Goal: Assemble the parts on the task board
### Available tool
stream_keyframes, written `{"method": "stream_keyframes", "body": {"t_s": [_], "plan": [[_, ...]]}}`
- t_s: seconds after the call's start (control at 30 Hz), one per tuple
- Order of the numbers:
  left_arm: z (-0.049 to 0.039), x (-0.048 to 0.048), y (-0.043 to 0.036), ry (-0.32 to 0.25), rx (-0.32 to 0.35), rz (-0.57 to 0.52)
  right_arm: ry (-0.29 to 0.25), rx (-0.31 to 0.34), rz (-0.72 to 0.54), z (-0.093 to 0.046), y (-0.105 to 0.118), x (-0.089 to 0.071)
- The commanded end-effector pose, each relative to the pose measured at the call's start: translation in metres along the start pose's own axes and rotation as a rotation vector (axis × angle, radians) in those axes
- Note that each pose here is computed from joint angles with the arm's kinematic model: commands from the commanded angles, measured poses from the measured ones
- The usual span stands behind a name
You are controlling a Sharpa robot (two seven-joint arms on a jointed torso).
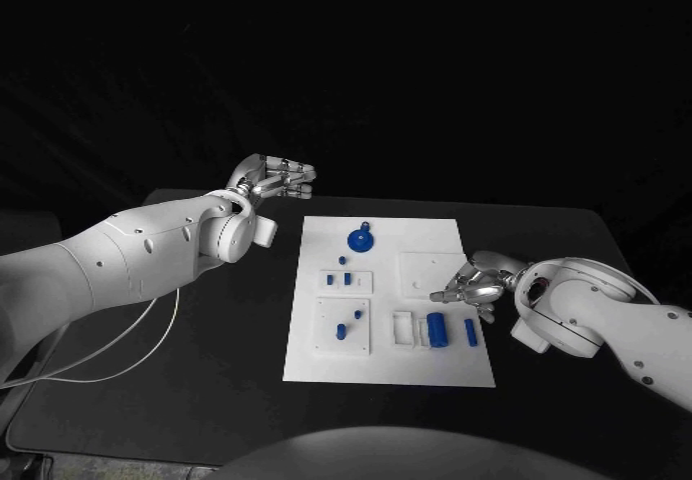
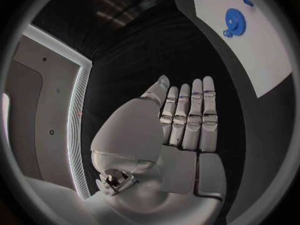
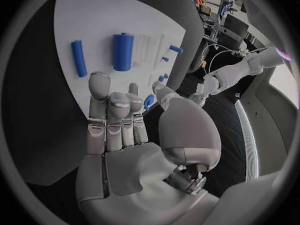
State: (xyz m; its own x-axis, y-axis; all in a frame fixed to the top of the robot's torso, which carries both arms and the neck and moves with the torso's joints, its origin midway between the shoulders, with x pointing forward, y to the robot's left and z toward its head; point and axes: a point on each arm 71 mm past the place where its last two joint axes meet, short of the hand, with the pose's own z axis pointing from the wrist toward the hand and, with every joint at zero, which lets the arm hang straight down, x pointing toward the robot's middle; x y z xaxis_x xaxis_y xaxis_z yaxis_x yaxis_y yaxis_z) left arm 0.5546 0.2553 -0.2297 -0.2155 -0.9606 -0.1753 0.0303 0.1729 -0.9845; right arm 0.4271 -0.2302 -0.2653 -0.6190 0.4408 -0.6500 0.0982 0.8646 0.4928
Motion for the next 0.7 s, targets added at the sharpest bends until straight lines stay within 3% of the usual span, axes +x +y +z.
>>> {"method": "stream_keyframes", "body": {"t_s": [0.03, 0.27, 0.7], "plan": [[-0.0003, 0.0056, 0.0024, 0.033, -0.009, -0.031, 0.105, 0.124, -0.049, 0.001, -0.009, 0.011], [-0.0015, 0.0120, 0.0099, 0.077, -0.042, -0.032, 0.118, 0.175, -0.070, 0.005, -0.012, 0.020], [-0.0021, 0.0144, 0.0135, 0.096, -0.054, -0.034, 0.129, 0.199, -0.150, 0.005, -0.011, 0.033]]}}
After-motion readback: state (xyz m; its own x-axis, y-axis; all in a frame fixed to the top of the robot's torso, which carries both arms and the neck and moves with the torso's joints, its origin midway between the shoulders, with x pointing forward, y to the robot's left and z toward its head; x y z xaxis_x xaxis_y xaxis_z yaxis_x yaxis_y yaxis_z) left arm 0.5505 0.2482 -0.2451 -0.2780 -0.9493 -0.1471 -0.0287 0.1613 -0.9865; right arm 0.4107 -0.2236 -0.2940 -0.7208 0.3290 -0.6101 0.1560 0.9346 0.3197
